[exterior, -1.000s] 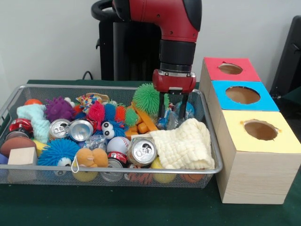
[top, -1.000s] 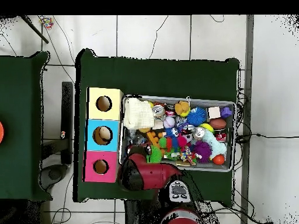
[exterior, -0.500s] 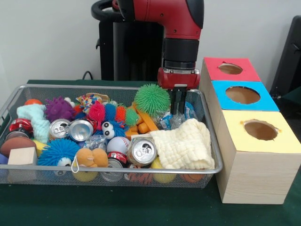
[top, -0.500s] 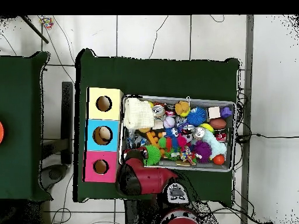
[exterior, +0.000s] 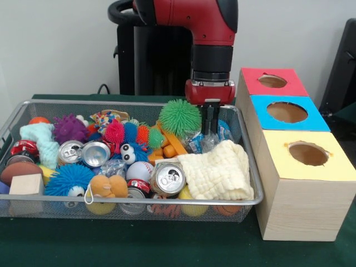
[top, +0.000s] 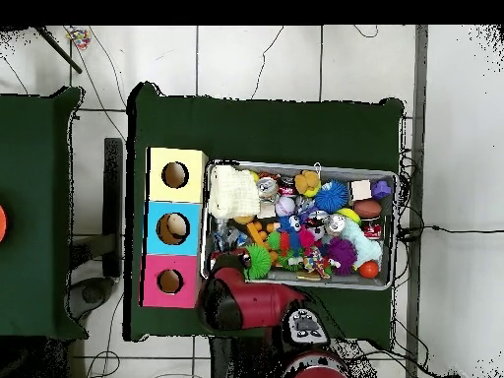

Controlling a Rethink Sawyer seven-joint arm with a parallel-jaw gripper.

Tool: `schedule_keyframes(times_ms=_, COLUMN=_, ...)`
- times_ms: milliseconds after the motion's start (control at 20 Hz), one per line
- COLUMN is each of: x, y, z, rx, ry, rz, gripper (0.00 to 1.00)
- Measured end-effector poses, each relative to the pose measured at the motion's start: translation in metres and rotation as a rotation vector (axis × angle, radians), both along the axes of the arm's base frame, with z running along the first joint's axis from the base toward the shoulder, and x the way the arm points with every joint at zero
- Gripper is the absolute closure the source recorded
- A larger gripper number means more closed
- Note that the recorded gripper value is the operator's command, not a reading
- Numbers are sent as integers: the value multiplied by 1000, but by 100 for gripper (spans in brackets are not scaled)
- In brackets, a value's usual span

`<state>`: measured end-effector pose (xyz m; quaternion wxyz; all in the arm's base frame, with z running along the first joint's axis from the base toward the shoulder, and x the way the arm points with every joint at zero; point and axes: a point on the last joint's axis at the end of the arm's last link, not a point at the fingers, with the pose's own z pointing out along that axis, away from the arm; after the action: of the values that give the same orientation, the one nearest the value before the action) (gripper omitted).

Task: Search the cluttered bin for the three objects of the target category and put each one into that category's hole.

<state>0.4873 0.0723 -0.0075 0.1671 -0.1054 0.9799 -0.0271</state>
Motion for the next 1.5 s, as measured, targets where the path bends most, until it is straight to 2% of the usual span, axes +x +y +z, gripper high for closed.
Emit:
schedule_keyframes(times_ms=350, x=-7, y=-6, z=5, rx=19, ry=7, rz=-3, gripper=100)
schedule_keyframes(times_ms=550, x=-11, y=-11, z=15, rx=34, ry=7, rz=-7, gripper=100)
schedule_keyframes(times_ms=800, x=-15, y=-23, z=37, rx=59, ry=28, rz=-35, gripper=100)
schedule_keyframes(times_ms=1050, x=-11, y=-45, z=67, rx=80, ry=54, rz=-80, gripper=100)
schedule_keyframes(times_ms=1350, x=-5, y=-61, z=92, rx=85, ry=80, rz=-101, gripper=100)
schedule_keyframes(times_ms=1500, x=-4, y=-63, z=98, rx=82, ry=91, rz=-102, gripper=100)
